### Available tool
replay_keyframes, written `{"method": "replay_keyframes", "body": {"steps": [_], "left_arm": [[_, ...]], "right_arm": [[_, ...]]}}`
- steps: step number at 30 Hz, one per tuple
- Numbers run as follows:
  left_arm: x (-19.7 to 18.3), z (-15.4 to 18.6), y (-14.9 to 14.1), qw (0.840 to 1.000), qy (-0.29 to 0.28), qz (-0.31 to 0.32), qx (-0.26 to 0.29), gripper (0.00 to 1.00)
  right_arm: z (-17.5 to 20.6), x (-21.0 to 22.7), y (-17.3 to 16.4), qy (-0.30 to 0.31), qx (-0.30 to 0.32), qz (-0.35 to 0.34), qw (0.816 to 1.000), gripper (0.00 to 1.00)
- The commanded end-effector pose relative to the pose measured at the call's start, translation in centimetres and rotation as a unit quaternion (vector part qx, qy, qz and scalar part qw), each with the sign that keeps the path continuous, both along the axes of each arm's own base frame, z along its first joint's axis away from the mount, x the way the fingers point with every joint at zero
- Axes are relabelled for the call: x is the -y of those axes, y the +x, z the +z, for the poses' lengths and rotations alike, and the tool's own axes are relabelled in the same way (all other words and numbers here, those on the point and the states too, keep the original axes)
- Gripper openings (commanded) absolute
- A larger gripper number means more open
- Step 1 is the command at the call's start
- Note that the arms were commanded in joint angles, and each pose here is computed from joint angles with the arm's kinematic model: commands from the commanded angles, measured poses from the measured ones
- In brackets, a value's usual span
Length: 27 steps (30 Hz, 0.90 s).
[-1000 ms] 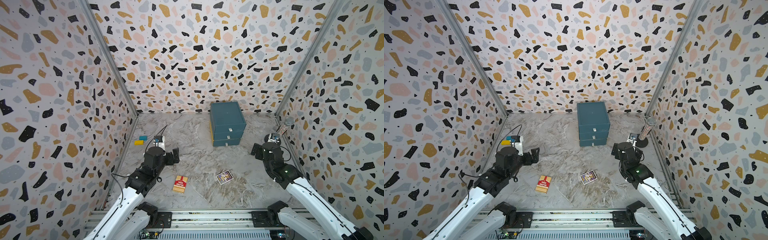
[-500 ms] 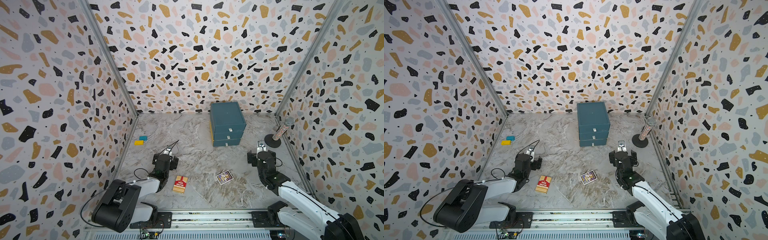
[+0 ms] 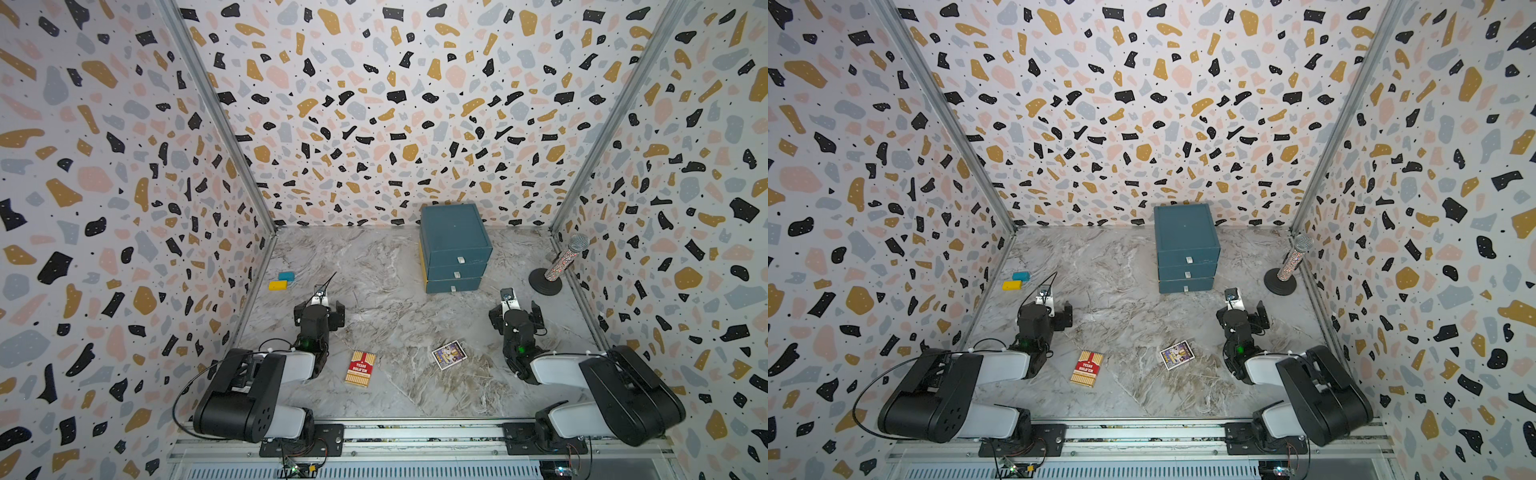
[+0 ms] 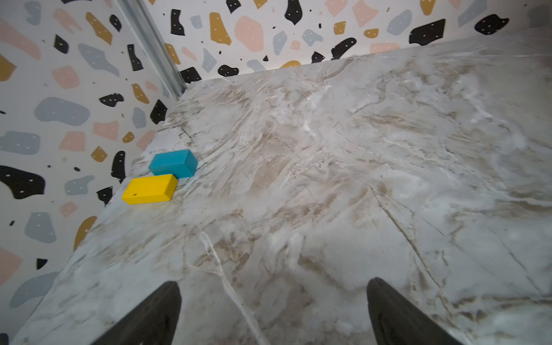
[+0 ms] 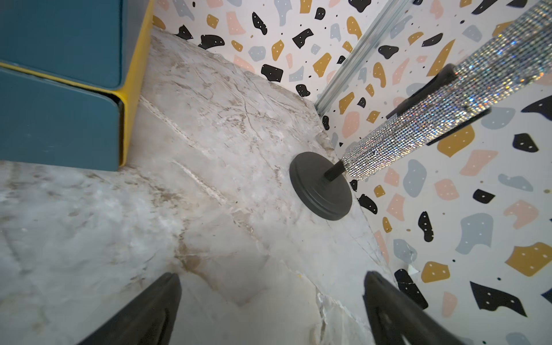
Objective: Put the paint cans in the drawer according to color
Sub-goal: Reset both arms
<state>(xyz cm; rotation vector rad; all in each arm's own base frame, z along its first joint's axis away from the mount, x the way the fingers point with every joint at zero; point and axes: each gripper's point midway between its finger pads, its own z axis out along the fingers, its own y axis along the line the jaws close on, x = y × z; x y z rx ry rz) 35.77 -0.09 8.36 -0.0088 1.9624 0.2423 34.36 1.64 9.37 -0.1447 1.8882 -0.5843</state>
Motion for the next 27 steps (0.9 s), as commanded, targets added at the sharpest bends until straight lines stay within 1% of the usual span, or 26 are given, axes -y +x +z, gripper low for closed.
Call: {"method": "replay_keyframes", "body": {"steps": [1, 2, 5, 8, 12, 15, 18, 20, 22, 25, 27], "left_arm": [[-0.5, 1.6, 1.0, 0.999, -0.01, 0.02, 0.025, 1.0], [-0.5, 1.7, 1.1, 0.999, -0.01, 0.018, 0.024, 1.0], [0.1, 1.5, 1.3, 1.0, -0.013, 0.0, 0.02, 1.0], [1.0, 1.5, 1.4, 0.999, -0.013, -0.028, 0.016, 1.0], [1.4, 1.5, 1.1, 0.999, -0.014, -0.045, 0.023, 1.0], [1.6, 1.6, 1.0, 0.998, -0.013, -0.05, 0.027, 1.0], [1.2, 1.6, 1.0, 0.999, -0.013, -0.037, 0.027, 1.0], [0.1, 1.6, 1.2, 1.0, -0.016, -0.004, 0.024, 1.0], [0.1, 1.5, 1.2, 1.0, -0.017, -0.005, 0.022, 1.0], [0.1, 1.6, 1.2, 1.0, -0.017, -0.005, 0.022, 1.0], [0.0, 1.6, 1.2, 1.0, -0.017, 0.0, 0.022, 1.0]], "right_arm": [[3.1, 1.2, 1.3, 0.023, 0.1, -0.016, 0.995, 1.0], [3.2, 1.1, 1.3, 0.023, 0.102, -0.015, 0.994, 1.0], [2.2, 0.9, 1.6, 0.053, 0.065, 0.014, 0.996, 1.0], [2.0, 1.8, 1.0, 0.089, 0.085, 0.018, 0.992, 1.0], [1.9, 1.7, 0.7, 0.092, 0.098, 0.03, 0.99, 1.0], [1.6, 1.7, 0.8, 0.099, 0.091, 0.033, 0.99, 1.0], [0.9, 1.6, 1.2, 0.099, 0.086, 0.039, 0.991, 1.0], [1.2, 1.7, 1.7, 0.096, 0.086, 0.033, 0.991, 1.0], [0.4, 2.3, 2.2, 0.11, 0.051, 0.018, 0.992, 1.0], [-0.2, 3.3, 3.6, 0.132, 0.022, 0.001, 0.991, 1.0], [-0.9, 4.4, 3.5, 0.164, 0.005, -0.013, 0.986, 1.0]]}}
